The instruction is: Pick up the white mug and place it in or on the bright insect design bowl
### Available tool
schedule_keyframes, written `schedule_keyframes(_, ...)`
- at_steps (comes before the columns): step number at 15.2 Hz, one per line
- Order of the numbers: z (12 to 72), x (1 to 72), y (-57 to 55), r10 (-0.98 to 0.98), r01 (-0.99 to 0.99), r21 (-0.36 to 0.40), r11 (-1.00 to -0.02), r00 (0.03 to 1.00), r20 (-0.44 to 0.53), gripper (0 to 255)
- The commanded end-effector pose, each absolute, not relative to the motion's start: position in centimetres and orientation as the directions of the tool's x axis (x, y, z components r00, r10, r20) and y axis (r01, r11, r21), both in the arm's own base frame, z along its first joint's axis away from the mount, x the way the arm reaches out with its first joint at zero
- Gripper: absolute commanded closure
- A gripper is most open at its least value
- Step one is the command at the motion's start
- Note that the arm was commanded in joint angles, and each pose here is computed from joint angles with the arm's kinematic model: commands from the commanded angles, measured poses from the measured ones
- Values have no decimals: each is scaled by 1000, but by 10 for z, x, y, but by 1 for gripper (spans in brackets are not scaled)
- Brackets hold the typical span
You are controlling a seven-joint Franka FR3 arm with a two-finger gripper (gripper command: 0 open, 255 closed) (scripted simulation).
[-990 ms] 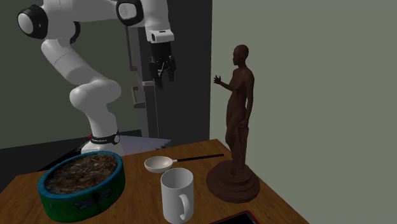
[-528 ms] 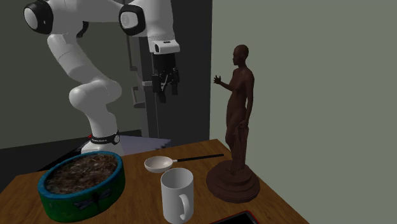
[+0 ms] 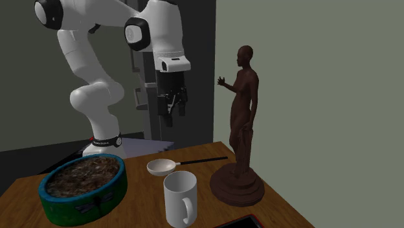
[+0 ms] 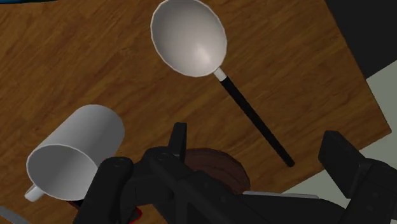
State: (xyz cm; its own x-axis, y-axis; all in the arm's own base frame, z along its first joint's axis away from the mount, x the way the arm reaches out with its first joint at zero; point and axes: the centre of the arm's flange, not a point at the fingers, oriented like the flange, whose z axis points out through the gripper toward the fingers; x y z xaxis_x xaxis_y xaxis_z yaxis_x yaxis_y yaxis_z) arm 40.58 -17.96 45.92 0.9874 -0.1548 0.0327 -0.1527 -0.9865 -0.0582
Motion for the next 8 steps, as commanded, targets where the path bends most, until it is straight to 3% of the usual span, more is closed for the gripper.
schedule_keyframes(1, 448, 416, -202, -150, -149, -45, -988, 988, 36, 0)
schedule_keyframes(8, 412, 453, -272, -137, -137, -4, -991, 990, 44, 0)
